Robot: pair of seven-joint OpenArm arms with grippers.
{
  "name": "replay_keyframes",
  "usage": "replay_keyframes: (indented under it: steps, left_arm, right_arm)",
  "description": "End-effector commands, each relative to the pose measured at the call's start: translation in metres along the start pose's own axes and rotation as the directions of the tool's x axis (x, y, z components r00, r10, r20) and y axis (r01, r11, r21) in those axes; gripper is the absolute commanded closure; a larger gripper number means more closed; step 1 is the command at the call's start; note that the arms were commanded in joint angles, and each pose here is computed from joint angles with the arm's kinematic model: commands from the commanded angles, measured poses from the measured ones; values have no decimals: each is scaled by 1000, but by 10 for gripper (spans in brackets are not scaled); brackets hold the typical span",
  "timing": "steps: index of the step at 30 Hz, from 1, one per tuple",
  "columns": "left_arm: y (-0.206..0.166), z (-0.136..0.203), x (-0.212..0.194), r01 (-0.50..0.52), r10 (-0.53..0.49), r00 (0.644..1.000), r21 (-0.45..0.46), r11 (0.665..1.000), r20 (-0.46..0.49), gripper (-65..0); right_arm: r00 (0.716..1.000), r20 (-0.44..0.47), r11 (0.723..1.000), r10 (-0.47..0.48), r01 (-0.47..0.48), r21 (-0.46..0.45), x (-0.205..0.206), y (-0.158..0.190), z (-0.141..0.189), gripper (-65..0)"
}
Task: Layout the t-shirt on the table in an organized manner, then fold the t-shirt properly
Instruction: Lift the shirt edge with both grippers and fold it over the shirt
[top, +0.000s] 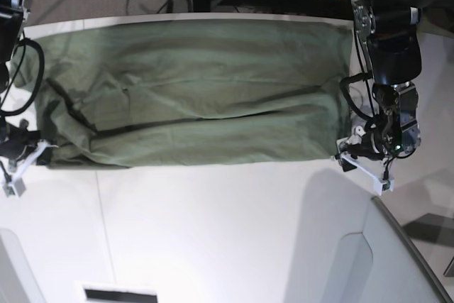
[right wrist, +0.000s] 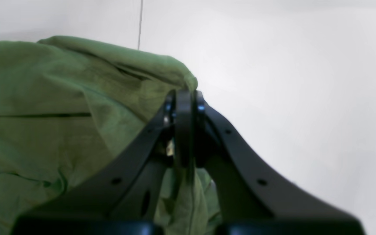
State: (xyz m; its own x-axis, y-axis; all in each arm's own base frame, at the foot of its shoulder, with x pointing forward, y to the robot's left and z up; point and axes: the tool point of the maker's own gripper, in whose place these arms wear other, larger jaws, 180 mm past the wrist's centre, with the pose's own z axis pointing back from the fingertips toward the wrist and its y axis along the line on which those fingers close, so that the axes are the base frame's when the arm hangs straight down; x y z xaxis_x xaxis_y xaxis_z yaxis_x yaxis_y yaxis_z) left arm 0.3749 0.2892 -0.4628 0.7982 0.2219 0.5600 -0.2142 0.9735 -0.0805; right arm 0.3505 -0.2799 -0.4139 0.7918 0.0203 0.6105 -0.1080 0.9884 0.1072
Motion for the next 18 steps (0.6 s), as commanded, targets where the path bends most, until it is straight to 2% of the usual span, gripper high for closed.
replay_keyframes:
  steps: [1, 10, 18]
  left_arm:
    - [6, 3, 23, -5, 5, 999, 5, 1000, 53, -421]
    - [5, -13, 11, -48, 48, 998, -8, 999, 48, -416]
    - [-14, -18, -1, -49, 50, 998, -38, 998, 29, -415]
  right_arm:
    - [998, 54, 1000, 17, -16, -19, 21, -10, 9, -8]
    - [998, 56, 1000, 17, -16, -19, 21, -10, 9, -8]
    - [998, 59, 1000, 18, -16, -19, 23, -10, 9, -8]
